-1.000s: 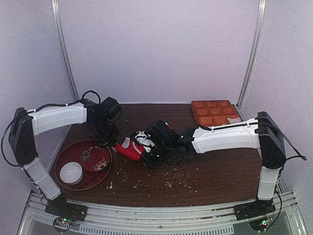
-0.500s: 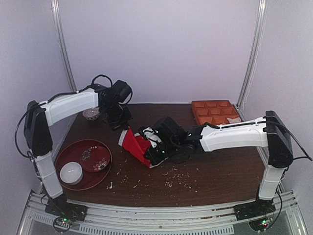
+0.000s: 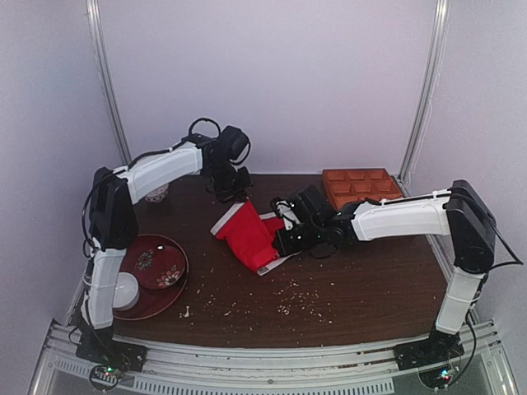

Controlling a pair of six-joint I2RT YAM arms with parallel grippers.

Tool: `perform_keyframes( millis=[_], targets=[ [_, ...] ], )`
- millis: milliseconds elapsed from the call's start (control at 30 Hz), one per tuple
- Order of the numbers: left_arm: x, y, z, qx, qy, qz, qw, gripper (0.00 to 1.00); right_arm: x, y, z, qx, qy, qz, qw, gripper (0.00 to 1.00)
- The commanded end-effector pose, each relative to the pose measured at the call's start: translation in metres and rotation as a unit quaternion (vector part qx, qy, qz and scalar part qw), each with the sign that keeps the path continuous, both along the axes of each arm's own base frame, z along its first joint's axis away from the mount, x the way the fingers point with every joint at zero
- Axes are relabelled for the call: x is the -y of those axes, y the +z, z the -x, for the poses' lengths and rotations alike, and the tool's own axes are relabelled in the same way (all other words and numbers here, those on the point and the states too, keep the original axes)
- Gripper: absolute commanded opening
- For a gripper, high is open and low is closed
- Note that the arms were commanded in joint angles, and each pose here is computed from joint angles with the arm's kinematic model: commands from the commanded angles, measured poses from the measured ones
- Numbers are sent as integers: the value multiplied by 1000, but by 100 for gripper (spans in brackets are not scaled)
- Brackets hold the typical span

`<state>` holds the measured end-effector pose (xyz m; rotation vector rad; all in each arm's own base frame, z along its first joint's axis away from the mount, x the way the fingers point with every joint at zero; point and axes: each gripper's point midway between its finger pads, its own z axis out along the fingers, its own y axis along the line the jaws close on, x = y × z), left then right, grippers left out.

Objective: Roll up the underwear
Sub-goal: Fold the underwear at the center of the board.

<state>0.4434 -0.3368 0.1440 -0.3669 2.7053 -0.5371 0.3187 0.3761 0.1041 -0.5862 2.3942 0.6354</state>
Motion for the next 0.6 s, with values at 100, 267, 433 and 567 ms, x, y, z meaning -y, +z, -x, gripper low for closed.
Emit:
perform_keyframes(
  millis=[100,267,433,567],
  targets=[
    [34,-2,-29,30,-34,39,998,0,20,5,-21,-1,-37,-13,999,0],
    [56,-5,-40,59,-63,85,993,0,33,0,-32,3,-64,-2,998,0],
    [77,0,-49,89,-92,128,983,0,44,-3,-38,5,-88,9,996,0],
    [89,6,-55,110,-112,152,976,0,55,-8,-41,5,-107,24,994,0]
  ],
)
